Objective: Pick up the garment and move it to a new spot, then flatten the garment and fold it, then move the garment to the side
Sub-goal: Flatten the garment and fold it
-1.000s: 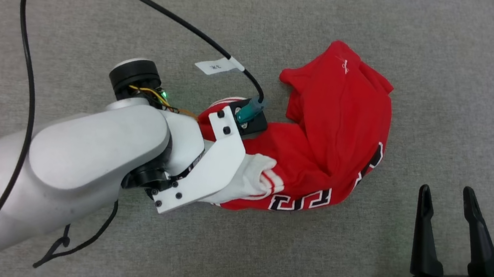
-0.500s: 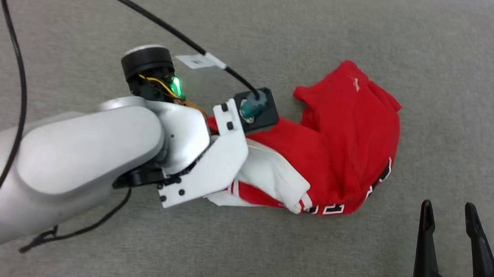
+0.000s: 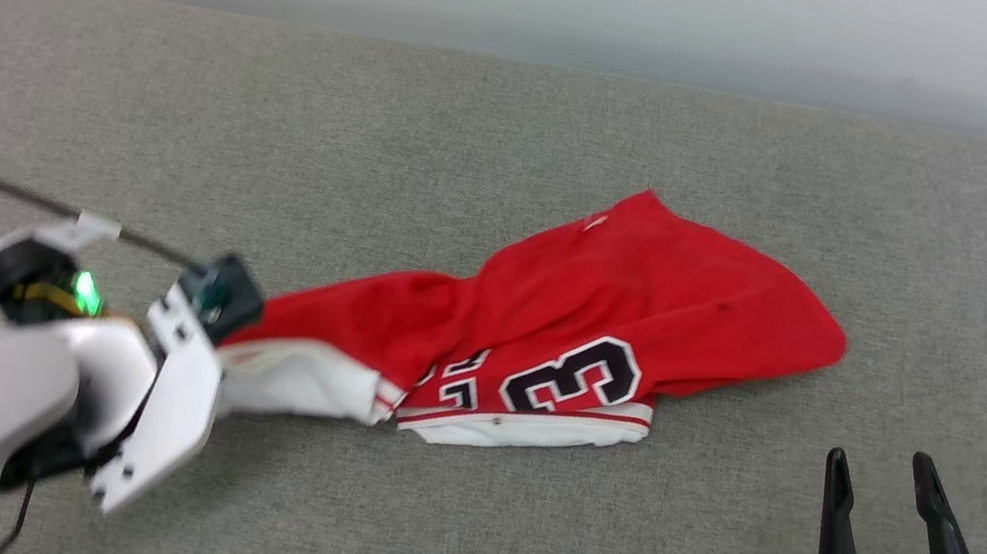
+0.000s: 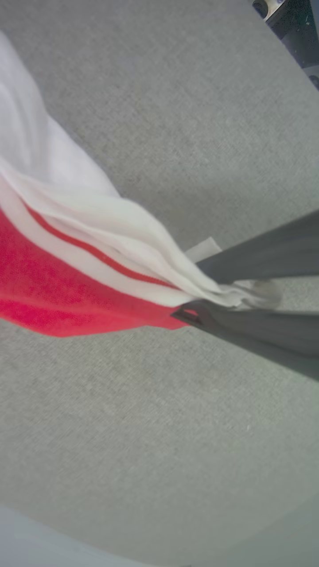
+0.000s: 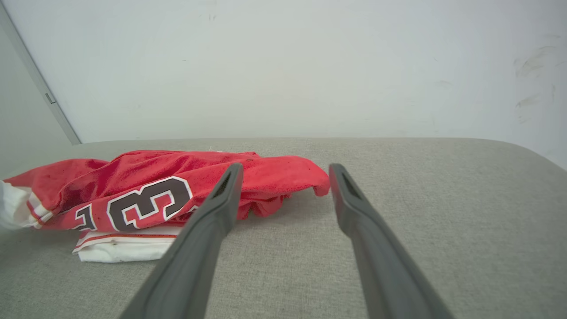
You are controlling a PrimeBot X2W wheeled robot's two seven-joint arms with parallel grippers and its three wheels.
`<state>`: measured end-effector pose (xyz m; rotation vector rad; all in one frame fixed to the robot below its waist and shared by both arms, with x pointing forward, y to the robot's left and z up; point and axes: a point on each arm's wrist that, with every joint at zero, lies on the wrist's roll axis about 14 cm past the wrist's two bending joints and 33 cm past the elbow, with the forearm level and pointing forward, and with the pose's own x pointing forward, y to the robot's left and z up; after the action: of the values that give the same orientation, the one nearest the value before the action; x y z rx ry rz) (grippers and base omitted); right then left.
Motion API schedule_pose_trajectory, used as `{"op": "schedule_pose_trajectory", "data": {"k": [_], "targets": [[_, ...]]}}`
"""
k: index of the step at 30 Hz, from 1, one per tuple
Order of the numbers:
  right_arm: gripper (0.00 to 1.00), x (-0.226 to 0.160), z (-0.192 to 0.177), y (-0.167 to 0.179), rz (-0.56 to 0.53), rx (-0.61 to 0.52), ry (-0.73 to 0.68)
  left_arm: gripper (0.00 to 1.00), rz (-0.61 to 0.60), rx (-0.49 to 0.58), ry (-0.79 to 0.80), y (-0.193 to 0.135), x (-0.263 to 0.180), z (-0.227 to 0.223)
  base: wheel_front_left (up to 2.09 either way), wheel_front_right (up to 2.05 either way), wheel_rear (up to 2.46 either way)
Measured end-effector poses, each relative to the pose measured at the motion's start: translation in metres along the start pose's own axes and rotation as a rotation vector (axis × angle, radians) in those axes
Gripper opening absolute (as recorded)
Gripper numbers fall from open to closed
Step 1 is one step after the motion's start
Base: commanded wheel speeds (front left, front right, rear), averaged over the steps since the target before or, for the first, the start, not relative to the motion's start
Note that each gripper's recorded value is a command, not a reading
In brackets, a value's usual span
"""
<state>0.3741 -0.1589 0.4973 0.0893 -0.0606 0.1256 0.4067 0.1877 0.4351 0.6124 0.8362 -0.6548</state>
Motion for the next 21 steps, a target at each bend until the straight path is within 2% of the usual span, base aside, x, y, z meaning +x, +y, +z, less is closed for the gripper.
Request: {"op": "schedule_pose_trajectory", "data": {"k": [4, 7, 8, 9, 10, 14, 21], "targets": [[1.0, -0.004, -0.004, 0.002, 0.005, -0.005, 0.014, 0.0, -0.053, -0.129, 0.072, -0.03, 0.009, -0.053, 0.0, 0.0, 0.0], [1.0, -0.004, -0.004, 0.001, 0.005, -0.011, 0.017, 0.0, -0.076, -0.198, 0.077, -0.046, 0.016, -0.067, 0.0, 0.0, 0.0], [1.0, -0.005, -0.004, 0.001, 0.004, -0.011, 0.017, 0.04, -0.075, -0.218, 0.072, -0.047, 0.017, -0.068, 0.0, 0.0, 0.0], [1.0, -0.005, -0.004, 0.001, 0.004, -0.011, 0.017, 0.47, -0.07, -0.233, 0.062, -0.048, 0.018, -0.068, 0.0, 0.0, 0.0], [1.0, -0.005, -0.004, 0.001, 0.003, -0.012, 0.016, 1.0, -0.061, -0.241, 0.043, -0.048, 0.018, -0.067, 0.0, 0.0, 0.0], [1.0, -0.009, 0.002, -0.002, -0.005, -0.026, 0.001, 1.0, -0.004, -0.261, -0.106, -0.044, 0.013, -0.044, 0.0, 0.0, 0.0], [1.0, -0.006, 0.043, -0.008, -0.014, -0.118, -0.119, 1.0, 0.263, -0.236, -0.548, 0.0, -0.045, 0.035, 0.0, 0.0, 0.0]]}}
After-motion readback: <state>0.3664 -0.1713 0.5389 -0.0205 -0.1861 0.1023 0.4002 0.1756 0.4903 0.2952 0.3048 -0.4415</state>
